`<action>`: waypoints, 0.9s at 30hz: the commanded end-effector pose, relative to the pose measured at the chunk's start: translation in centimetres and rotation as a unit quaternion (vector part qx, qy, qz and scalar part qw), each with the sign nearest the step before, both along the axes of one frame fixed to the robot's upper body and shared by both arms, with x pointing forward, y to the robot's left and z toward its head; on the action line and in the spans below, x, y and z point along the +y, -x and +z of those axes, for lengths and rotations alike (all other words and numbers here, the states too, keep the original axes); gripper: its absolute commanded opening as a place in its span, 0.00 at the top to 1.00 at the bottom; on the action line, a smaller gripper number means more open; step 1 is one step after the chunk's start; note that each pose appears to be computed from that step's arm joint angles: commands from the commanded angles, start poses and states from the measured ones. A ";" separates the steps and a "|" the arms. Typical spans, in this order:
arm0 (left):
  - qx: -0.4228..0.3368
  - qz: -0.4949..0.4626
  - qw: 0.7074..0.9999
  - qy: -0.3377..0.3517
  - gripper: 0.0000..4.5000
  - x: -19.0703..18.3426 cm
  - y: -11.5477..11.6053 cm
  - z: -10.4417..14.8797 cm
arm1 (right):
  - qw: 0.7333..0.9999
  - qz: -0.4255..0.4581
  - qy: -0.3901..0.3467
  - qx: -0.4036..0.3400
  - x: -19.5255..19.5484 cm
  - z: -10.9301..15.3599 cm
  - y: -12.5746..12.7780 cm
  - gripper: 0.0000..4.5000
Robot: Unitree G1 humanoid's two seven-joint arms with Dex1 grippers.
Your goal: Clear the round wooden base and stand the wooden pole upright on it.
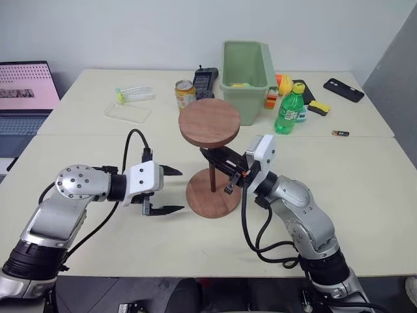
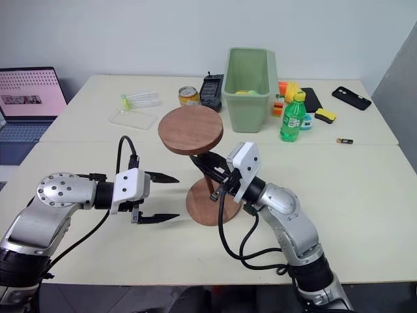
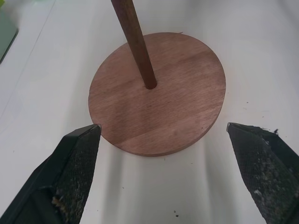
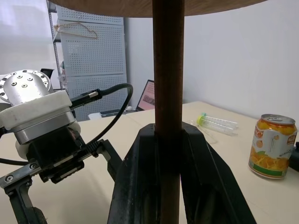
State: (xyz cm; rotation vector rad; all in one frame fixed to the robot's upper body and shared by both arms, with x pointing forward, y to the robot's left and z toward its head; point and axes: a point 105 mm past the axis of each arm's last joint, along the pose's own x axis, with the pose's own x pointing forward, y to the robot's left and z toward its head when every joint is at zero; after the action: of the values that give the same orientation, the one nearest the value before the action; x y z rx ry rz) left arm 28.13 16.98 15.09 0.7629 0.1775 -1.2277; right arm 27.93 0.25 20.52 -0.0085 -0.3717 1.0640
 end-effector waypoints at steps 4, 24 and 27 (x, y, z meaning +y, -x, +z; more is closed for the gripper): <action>-0.017 -0.008 1.000 0.005 0.00 -0.4 -0.1 1.2 | 0.998 0.005 0.036 0.050 0.3 -2.4 -0.4 0.95; 0.003 0.029 0.999 0.045 0.00 0.2 0.4 2.2 | 0.988 -0.033 0.087 0.126 -0.8 -7.6 -1.9 0.95; 0.002 0.029 0.999 0.044 0.00 0.1 0.4 2.2 | 0.989 -0.029 0.084 0.116 -0.4 -6.9 -1.8 0.95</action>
State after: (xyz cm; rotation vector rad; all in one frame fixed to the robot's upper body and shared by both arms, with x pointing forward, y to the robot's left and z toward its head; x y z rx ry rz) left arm 27.90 17.28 15.99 0.6588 0.1952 -1.1800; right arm 29.19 0.15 18.56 -0.0128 -0.2862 1.0333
